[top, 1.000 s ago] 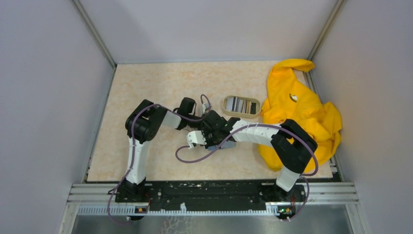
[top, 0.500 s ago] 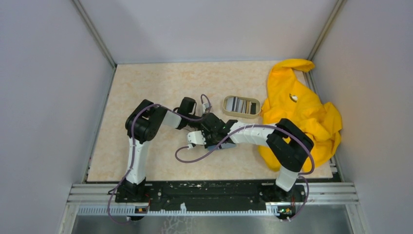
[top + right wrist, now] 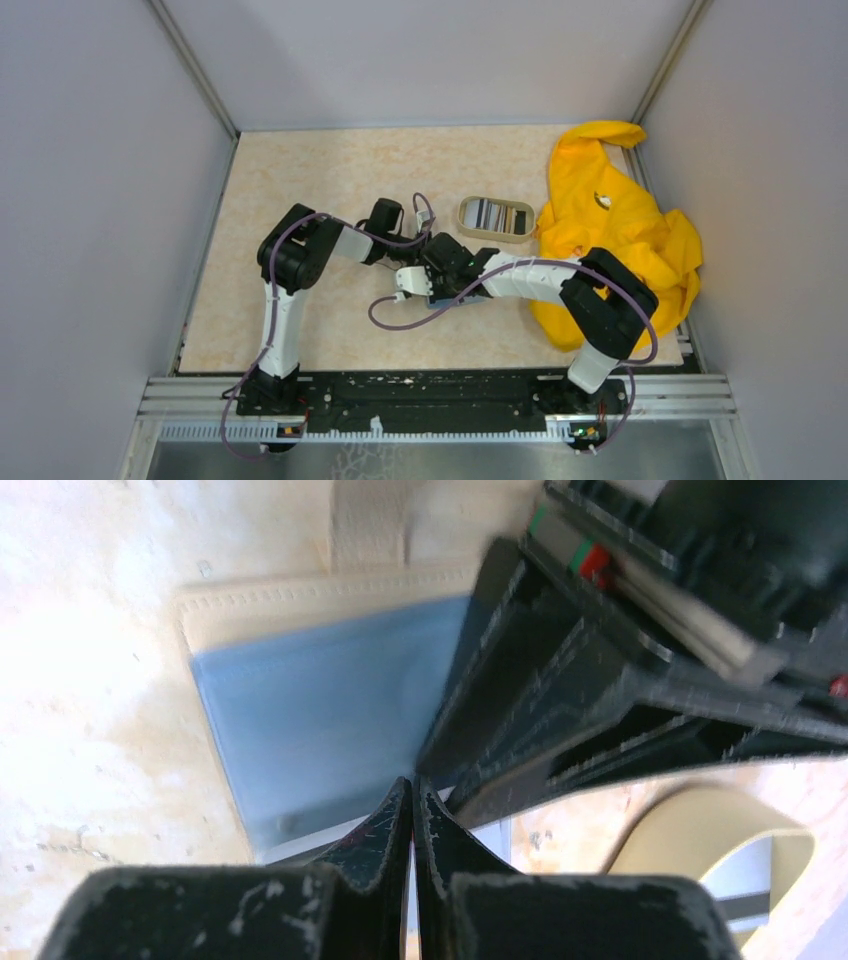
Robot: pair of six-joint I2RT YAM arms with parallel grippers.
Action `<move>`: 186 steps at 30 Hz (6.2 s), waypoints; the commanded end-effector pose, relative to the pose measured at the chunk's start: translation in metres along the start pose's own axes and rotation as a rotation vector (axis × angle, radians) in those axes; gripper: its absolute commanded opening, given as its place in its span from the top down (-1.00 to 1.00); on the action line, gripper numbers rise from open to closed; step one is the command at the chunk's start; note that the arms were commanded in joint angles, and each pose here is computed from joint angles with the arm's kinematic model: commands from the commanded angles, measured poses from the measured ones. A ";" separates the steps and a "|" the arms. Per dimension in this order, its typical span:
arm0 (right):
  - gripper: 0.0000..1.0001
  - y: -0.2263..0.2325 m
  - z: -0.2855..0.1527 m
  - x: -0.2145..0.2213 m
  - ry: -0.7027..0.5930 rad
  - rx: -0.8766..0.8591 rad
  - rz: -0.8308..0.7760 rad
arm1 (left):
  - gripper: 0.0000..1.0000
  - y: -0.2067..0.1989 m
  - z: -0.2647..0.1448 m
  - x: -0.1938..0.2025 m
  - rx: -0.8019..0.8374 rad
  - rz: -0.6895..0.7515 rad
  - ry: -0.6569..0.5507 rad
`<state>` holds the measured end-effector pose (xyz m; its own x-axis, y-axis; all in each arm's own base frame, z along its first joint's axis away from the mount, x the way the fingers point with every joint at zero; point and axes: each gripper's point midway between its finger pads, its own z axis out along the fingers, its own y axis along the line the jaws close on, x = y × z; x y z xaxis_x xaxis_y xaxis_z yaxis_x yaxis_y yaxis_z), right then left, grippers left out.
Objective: Put the credit cards into the card holder
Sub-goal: Insert the credit card into the card holder, then pick up the credit card from the storage box.
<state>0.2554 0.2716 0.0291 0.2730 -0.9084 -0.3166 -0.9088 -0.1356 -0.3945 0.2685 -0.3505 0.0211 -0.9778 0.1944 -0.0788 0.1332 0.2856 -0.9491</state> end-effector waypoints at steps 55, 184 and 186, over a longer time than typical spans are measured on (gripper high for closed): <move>-0.97 -0.151 -0.255 0.033 -0.851 0.114 0.901 | -0.97 -0.150 -0.204 0.097 -0.210 0.658 -1.010; -0.02 -0.155 -0.068 0.182 -0.451 -0.007 1.949 | -0.97 -0.066 -0.145 0.052 -0.216 0.390 -0.882; 0.04 -0.155 -0.068 0.184 -0.443 0.002 1.949 | -0.97 -0.066 -0.145 0.051 -0.216 0.388 -0.882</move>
<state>0.4083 0.1101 0.0625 -0.8920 0.3420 -0.2957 0.0355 0.7051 0.7082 0.2332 -0.2230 0.1174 -0.6328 -0.4271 -0.6458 0.3868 0.5481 -0.7416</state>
